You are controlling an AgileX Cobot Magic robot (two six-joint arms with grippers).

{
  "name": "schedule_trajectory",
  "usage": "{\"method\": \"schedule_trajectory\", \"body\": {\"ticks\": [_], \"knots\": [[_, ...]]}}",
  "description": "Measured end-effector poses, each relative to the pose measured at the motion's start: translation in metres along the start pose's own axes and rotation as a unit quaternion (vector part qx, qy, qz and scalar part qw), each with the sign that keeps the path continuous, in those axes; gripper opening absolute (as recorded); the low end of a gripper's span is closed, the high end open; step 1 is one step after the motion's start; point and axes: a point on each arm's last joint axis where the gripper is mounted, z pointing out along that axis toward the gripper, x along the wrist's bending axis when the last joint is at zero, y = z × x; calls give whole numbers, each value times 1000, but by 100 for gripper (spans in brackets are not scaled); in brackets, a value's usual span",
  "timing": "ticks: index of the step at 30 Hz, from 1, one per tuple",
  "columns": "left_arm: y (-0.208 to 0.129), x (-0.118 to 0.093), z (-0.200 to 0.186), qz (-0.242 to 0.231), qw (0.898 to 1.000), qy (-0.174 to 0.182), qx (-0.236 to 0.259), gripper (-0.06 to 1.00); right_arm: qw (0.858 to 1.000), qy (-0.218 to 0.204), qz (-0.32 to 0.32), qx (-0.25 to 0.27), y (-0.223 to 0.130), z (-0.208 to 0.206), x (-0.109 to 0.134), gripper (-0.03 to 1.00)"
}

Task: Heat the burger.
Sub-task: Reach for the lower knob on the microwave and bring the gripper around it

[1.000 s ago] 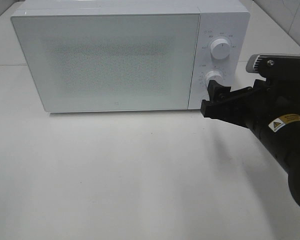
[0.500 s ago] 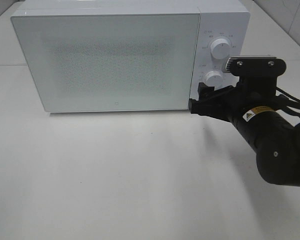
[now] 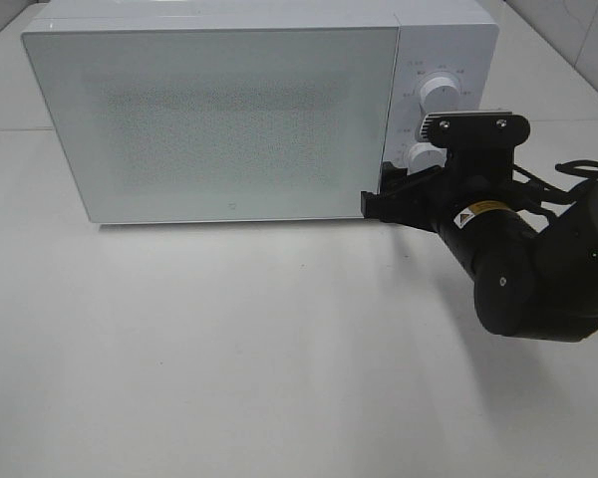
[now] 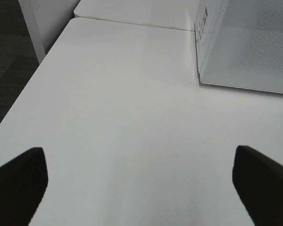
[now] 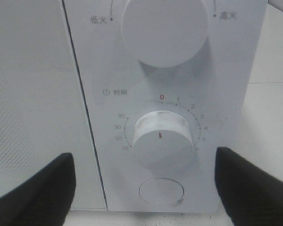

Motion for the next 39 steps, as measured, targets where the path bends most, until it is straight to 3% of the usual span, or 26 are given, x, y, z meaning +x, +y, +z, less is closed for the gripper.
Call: {"method": "schedule_trajectory", "body": {"ticks": [15,26,39], "knots": [[0,0,0,0,1000,0,0,99,1000,-3,-2,-23,9,19,-4,77],[0,0,0,0,1000,0,0,99,1000,-10,-5,-6,-3,27,-7,77],[0,0,0,0,1000,0,0,99,1000,-14,-3,-5,-3,28,-8,70]]}}
